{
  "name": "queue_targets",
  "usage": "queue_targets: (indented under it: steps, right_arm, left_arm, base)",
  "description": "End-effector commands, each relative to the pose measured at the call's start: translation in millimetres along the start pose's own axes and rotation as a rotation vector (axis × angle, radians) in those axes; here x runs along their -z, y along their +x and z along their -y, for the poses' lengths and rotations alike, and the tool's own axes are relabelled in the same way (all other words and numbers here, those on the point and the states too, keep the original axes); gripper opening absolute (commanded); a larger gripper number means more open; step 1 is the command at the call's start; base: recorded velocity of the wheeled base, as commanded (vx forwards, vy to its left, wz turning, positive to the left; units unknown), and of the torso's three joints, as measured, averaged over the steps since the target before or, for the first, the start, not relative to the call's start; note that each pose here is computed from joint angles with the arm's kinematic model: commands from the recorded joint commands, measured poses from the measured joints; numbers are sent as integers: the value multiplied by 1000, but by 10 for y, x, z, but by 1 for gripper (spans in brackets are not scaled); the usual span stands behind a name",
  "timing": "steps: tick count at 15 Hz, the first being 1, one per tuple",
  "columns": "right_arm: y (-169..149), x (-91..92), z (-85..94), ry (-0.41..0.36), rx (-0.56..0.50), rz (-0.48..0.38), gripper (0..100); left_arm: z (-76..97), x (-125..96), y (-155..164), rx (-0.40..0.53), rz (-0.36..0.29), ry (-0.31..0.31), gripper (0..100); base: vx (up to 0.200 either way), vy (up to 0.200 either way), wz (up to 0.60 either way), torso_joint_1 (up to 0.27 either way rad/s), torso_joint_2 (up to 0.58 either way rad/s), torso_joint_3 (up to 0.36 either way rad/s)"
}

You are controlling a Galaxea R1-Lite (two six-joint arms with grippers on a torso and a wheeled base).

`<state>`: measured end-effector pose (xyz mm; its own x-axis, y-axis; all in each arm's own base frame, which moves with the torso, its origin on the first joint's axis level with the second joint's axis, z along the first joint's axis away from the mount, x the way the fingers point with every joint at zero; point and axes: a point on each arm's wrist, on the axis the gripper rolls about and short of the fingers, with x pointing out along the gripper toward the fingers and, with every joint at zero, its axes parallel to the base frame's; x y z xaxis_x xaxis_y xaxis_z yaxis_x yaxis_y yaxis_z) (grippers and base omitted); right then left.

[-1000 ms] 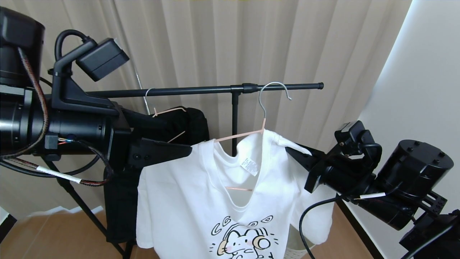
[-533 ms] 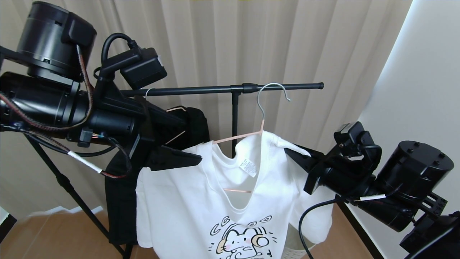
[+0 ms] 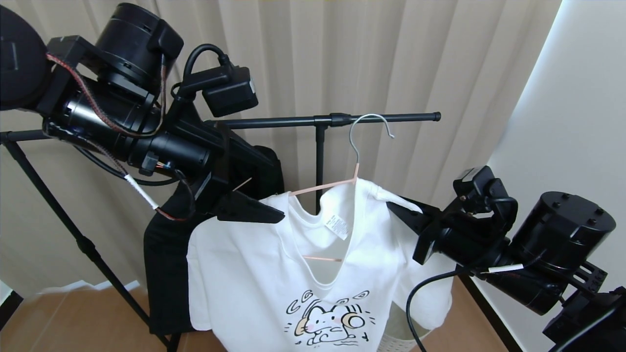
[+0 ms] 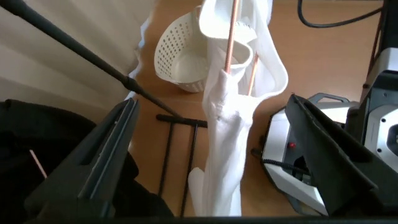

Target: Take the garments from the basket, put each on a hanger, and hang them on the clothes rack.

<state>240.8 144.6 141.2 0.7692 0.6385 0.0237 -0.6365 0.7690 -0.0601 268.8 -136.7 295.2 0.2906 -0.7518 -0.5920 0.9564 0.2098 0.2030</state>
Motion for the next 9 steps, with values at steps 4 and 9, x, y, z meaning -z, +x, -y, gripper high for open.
queue_targets:
  steps: [4, 9]
  right_arm:
    - [3, 11, 0, 0, -1, -4, 0]
    - [5, 8, 0, 0, -1, -2, 0]
  left_arm:
    - [-200, 48, 282, 61, -19, -16, 100]
    - [-214, 99, 430, 107, -25, -33, 100]
  base:
    - [0, 0, 0, 0, 0, 0]
    - [0, 0, 0, 0, 0, 0]
